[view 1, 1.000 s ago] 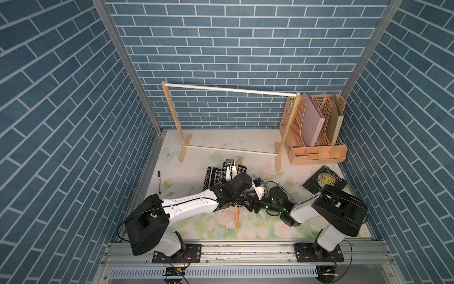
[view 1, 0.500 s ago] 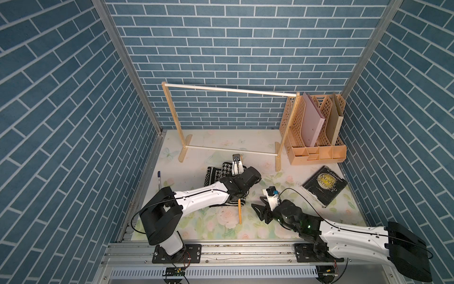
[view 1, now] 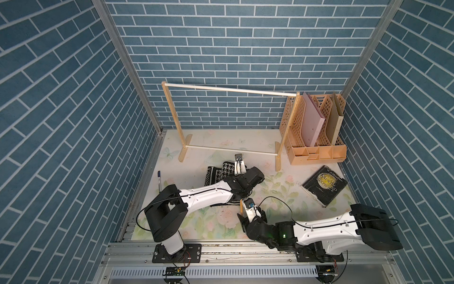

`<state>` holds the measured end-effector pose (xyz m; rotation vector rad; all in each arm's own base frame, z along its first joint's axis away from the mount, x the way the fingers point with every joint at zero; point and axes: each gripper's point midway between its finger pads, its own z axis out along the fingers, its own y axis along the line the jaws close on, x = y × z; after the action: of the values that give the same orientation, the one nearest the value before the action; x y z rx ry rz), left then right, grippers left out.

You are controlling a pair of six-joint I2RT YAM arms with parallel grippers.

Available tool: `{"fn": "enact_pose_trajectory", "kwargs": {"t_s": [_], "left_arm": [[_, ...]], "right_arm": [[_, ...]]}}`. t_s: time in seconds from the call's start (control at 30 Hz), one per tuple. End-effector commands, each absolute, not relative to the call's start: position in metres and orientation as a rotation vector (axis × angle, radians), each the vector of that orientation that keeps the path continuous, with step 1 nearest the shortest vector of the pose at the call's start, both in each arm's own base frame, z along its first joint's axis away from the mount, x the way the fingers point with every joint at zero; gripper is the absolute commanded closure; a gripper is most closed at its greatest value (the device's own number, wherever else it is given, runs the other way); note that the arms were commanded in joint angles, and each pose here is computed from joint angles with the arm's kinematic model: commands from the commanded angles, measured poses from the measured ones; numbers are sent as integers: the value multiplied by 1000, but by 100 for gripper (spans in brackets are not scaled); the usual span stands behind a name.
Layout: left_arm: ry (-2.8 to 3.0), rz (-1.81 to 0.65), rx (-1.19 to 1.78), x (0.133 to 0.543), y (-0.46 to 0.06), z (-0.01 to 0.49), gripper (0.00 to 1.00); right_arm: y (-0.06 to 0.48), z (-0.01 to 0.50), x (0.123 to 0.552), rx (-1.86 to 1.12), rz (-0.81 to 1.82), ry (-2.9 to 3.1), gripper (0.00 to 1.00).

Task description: Hang the scarf on the hanger

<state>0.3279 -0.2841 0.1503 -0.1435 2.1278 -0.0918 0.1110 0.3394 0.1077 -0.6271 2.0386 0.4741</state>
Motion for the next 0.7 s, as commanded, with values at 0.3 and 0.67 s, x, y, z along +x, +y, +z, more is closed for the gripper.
{"fn": "enact_pose_trajectory", "kwargs": {"t_s": [0.3, 0.67], "left_arm": [[2182, -60, -96, 321, -290, 128, 100], [2184, -79, -98, 320, -291, 128, 100]], "right_arm": [[328, 95, 132, -353, 320, 1981, 47], [339, 91, 138, -339, 271, 1954, 52]]}}
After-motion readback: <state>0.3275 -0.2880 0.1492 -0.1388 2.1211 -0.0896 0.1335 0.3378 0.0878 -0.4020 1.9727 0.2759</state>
